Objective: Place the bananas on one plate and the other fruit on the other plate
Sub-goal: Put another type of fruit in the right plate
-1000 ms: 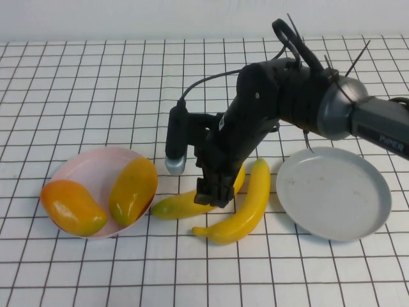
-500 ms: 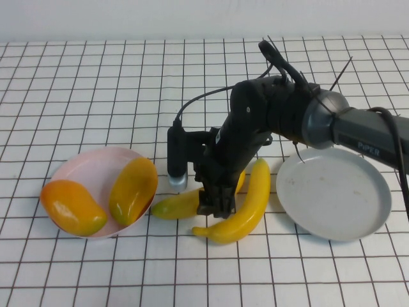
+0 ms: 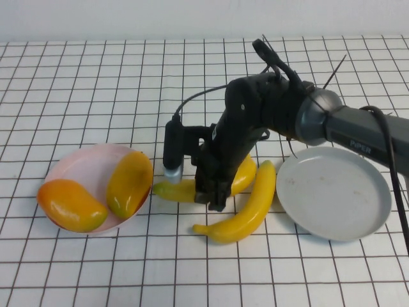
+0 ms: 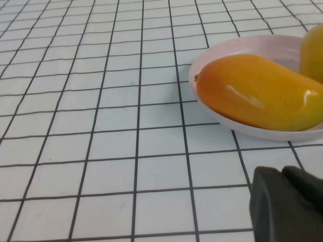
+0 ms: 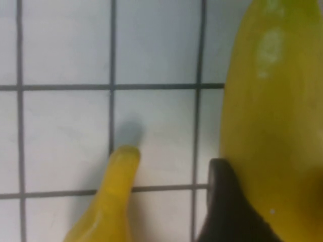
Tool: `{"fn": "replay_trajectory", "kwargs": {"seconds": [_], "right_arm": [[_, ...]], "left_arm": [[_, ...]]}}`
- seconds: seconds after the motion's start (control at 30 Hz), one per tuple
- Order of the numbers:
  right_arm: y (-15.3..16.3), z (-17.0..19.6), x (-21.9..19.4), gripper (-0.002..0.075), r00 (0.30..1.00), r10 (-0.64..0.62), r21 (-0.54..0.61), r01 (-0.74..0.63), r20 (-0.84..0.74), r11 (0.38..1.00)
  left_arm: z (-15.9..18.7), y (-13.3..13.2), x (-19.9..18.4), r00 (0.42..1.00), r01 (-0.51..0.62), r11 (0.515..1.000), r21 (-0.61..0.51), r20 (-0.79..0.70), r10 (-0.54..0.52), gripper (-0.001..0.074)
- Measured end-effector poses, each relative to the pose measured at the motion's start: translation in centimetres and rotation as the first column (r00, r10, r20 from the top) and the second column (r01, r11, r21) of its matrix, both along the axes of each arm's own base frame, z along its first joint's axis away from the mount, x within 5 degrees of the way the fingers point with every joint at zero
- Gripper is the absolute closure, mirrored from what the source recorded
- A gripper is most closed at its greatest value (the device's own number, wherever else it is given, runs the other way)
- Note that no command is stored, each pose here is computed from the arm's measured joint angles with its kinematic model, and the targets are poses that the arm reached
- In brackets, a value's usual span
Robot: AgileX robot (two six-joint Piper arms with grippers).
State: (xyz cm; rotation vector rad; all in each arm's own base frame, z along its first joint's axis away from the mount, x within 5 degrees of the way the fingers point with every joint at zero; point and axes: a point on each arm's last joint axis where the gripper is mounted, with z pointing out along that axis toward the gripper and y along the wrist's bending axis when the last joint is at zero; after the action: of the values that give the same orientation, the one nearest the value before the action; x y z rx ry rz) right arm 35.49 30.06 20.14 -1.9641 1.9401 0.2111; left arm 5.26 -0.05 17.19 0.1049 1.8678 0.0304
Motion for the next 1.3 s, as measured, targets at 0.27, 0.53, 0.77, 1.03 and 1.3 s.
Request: {"fn": "replay_trajectory", "kwargs": {"seconds": [0.27, 0.53, 0.77, 1.03, 1.3], "right_arm": [[-2.6, 7.8, 2.3, 0.0415, 0.909, -0.401, -0.072, 0.41, 0.117, 0.909], [-15.1, 7.8, 5.9, 0.0415, 0.493, -0.857, -0.069, 0.859, -0.148, 0.507], [-21.0, 3.5, 3.6, 0.0415, 0.332, -0.916, -0.236, 0.894, -0.223, 0.382], [-20.3, 3.0, 4.3, 0.0415, 0.332, -0.907, -0.111, 0.923, -0.26, 0.369], [-20.0, 1.2, 4.9, 0.0325, 0.35, -0.897, -0.124, 0.911, -0.271, 0.393]], "left_arm": [[0.0, 0.0, 0.0, 1.0, 0.0, 1.0, 0.0, -0.001, 0.0, 0.0738], [0.0, 0.0, 0.0, 1.0, 0.0, 1.0, 0.0, -0.001, 0.0, 0.0738], [0.0, 0.0, 0.0, 1.0, 0.0, 1.0, 0.0, -0.002, 0.0, 0.0738], [0.0, 0.0, 0.0, 1.0, 0.0, 1.0, 0.0, -0.002, 0.0, 0.0738], [0.0, 0.0, 0.0, 1.0, 0.0, 1.0, 0.0, -0.002, 0.0, 0.0738]]}}
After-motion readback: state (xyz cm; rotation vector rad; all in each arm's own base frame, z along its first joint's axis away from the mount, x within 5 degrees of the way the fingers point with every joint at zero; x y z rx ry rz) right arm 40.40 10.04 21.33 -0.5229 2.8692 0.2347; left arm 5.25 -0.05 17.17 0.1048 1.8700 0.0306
